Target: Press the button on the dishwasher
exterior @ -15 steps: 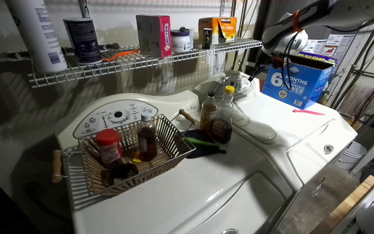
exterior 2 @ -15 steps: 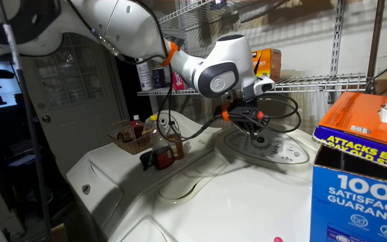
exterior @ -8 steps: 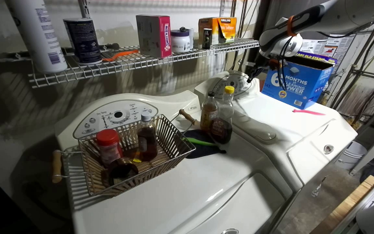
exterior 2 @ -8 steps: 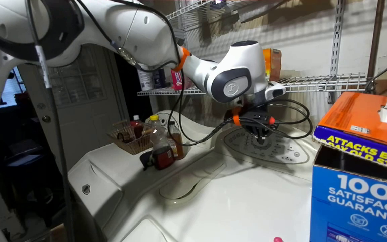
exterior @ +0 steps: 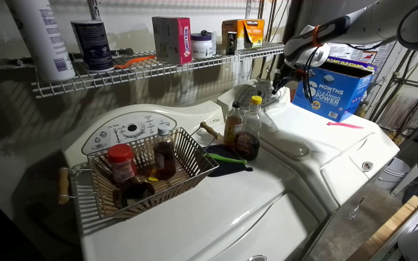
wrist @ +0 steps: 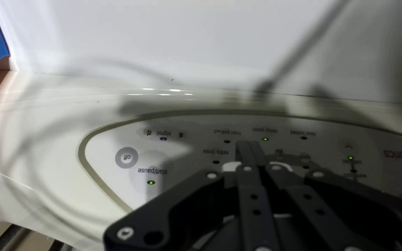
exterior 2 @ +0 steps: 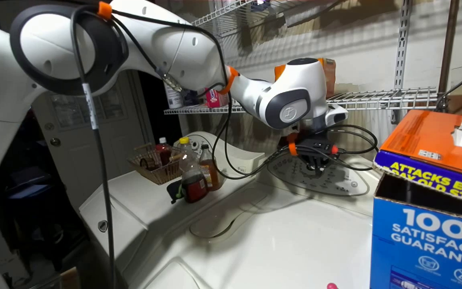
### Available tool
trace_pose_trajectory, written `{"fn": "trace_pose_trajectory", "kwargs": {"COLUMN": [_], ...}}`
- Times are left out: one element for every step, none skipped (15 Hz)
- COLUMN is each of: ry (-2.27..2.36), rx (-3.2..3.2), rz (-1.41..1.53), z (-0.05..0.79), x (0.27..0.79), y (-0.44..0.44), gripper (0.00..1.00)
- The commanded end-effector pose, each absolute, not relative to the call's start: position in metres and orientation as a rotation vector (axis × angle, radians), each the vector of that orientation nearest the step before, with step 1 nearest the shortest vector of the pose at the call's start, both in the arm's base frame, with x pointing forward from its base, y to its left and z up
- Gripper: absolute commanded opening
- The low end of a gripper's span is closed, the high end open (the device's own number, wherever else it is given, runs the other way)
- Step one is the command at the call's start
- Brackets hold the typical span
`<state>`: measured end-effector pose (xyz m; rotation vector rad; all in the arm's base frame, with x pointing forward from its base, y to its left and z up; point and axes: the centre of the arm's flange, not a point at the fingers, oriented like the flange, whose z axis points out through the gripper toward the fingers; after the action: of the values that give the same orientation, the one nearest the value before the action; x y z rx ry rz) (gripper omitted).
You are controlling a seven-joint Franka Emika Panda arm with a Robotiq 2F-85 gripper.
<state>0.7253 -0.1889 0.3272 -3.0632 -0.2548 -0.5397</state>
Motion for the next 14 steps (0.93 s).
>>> {"fn": "trace_pose_trajectory", "kwargs": {"ry": [-0.254,-0.253,-0.253,-0.247,-0.244,-0.247,-0.245,-0.239,-0.23,-0.222,-0.216,-0.207,-0.201,-0.194], "rx": [-3.08,-3.089,-3.095,-3.099,-3.104,-3.106,-3.107,-3.11,-3.115,-3.119,-3.12,-3.122,-3.12,-3.121], "rz": [-0.524,-0.525,-0.526,-0.525,-0.524,-0.521,-0.523,-0.532,-0.535,-0.539,-0.542,-0.545,-0.543,-0.538], "z": [0.322,0.321,0.319,0.318,0.317,0.316,0.315,0.315,0.315,0.314,0.314,0.313,0.313,0.311], "x": [0.752,0.754,0.756,0.758,0.76,0.761,0.763,0.765,0.766,0.767,0.768,0.77,0.771,0.772], "y": [-0.197,-0.198,-0.199,-0.201,-0.201,-0.201,-0.201,-0.201,-0.202,-0.203,-0.203,-0.204,-0.204,-0.205], "gripper": [0.0,0.0,0.0,0.0,0.0,0.0,0.0,0.0,0.0,0.0,0.0,0.0,0.0,0.0]}}
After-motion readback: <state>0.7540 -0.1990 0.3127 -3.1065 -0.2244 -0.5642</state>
